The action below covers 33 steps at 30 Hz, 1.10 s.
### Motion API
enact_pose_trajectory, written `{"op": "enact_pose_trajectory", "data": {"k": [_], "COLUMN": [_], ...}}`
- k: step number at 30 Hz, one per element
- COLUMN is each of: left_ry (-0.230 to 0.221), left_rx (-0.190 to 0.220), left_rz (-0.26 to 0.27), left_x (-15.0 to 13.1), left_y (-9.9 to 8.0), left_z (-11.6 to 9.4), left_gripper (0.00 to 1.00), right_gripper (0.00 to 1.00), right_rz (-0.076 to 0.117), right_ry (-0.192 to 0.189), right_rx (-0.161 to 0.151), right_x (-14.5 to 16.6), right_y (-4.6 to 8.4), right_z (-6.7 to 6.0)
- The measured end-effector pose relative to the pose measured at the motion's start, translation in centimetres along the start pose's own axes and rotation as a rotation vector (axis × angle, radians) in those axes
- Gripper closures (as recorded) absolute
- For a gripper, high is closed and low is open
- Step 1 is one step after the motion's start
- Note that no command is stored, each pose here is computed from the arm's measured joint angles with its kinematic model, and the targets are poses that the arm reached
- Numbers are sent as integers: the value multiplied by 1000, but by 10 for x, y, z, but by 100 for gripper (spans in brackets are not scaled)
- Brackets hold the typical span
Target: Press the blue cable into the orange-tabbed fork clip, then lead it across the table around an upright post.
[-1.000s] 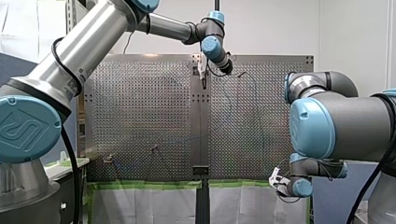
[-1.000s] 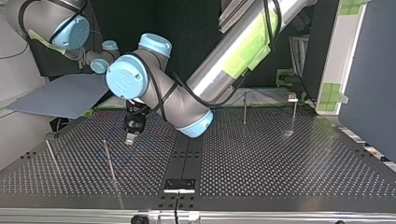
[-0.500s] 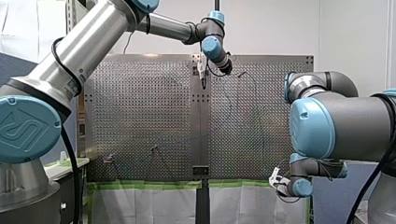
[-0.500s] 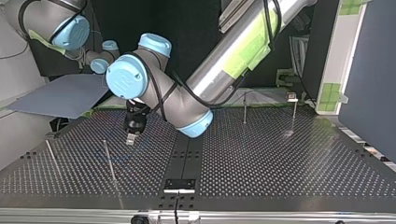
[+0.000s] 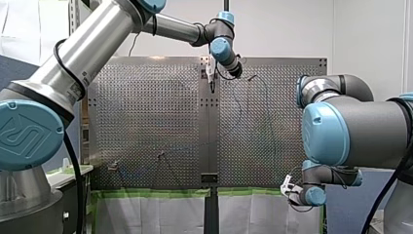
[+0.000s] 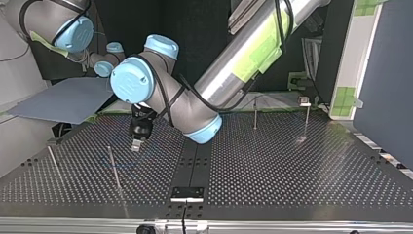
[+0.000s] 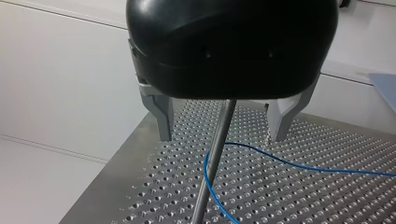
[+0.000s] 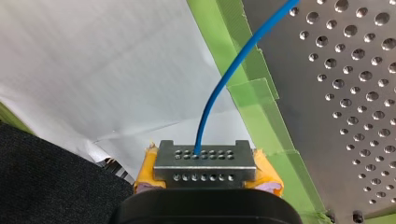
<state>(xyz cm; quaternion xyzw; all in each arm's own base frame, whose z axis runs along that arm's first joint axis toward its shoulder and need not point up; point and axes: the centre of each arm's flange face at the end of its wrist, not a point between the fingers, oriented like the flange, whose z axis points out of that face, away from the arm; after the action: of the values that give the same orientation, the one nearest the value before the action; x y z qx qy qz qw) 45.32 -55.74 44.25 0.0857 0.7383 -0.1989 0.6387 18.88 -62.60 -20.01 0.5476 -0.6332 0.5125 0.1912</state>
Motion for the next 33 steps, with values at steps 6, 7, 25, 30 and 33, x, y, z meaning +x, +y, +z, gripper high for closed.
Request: {"op": "enact_pose_trajectory", "data": {"k": [6, 7, 25, 30, 33], "left_ry": [10, 14, -102, -149, -178], "left_rx": [-1, -1, 43, 65, 77], "left_rz": [4, 5, -165, -194, -208], "left_x": [1, 2, -34, -47, -54], "left_y": [-1, -1, -3, -3, -2], "left_z": [-2, -3, -49, -68, -78], "left_gripper": [0, 0, 0, 0, 0], "right_gripper": [100, 100, 100, 100, 100], "right_rz": [1, 1, 0, 0, 0], "right_ry": [0, 0, -7, -7, -7], "right_rx": [-1, -1, 1, 0, 0], "right_x": [1, 1, 1, 2, 1], "right_y": [1, 1, 3, 3, 3], "right_z": [0, 0, -1, -1, -1]}}
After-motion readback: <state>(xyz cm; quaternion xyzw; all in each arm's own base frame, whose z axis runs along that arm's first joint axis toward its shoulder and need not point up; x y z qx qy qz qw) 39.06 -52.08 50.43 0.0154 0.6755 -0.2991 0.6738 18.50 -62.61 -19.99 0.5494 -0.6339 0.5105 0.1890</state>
